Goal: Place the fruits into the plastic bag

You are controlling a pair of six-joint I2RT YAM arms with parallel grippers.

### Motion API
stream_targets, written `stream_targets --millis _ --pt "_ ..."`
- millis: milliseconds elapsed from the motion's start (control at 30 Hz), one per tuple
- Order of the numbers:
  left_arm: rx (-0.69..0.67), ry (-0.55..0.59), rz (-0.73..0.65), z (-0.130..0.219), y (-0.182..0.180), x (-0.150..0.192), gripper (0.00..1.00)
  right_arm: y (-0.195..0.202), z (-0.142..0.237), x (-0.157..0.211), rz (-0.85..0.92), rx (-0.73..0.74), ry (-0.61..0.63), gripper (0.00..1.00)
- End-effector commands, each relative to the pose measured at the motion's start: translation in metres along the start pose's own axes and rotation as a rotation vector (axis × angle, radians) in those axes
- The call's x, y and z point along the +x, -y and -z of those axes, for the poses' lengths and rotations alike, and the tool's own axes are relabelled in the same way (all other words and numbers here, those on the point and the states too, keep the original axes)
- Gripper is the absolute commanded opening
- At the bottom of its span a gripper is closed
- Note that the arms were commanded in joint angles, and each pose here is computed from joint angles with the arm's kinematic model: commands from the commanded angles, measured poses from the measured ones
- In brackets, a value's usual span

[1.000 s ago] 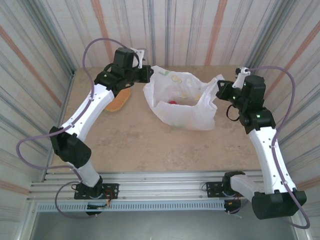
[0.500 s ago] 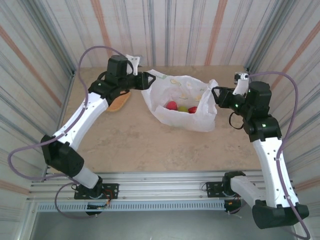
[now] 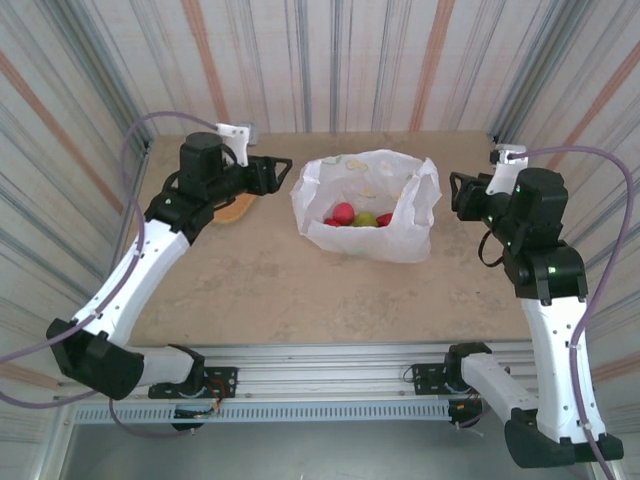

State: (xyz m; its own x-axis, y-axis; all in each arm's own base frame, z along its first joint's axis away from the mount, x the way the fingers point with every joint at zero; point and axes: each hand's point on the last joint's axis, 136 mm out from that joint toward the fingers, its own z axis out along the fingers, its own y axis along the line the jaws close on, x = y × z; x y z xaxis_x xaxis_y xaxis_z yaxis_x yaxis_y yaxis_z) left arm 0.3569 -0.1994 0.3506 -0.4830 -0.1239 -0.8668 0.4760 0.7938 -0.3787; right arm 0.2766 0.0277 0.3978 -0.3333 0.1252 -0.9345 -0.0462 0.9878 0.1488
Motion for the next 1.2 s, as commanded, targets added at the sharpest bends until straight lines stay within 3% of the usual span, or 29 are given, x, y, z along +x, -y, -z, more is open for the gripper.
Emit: stream_targets --millis 0,200,333,533,800,967,1167 --pt "-0.061 0.108 -0.037 0.022 -0.01 -0.012 0.81 0.029 0.007 -0.005 0.057 0.17 0.018 0.62" --pt "-0.294 0.141 -0.018 0.04 -0.066 0.009 0.87 0.05 -0.011 0.008 0.035 0.27 0.024 0.69" --pt "-0.531 0.151 0.005 0.055 -0.118 0.033 0.93 0.059 -0.039 0.039 -0.011 0.279 -0.046 0.84" --pt "-0.721 0.149 0.042 0.066 -0.171 0.068 0.99 0.083 -0.075 0.091 -0.092 0.327 -0.108 0.96" --pt "-0.954 0.107 -0.012 0.071 -0.222 0.094 0.98 0.109 -0.104 0.146 -0.15 0.401 -0.156 0.99" --pt "-1.034 0.091 -0.126 0.071 -0.24 0.103 0.99 0.123 -0.119 0.177 -0.15 0.446 -0.185 0.99" --pt "-0.981 0.077 -0.213 0.05 -0.249 0.12 0.99 0.121 -0.137 0.194 -0.145 0.396 -0.122 0.99"
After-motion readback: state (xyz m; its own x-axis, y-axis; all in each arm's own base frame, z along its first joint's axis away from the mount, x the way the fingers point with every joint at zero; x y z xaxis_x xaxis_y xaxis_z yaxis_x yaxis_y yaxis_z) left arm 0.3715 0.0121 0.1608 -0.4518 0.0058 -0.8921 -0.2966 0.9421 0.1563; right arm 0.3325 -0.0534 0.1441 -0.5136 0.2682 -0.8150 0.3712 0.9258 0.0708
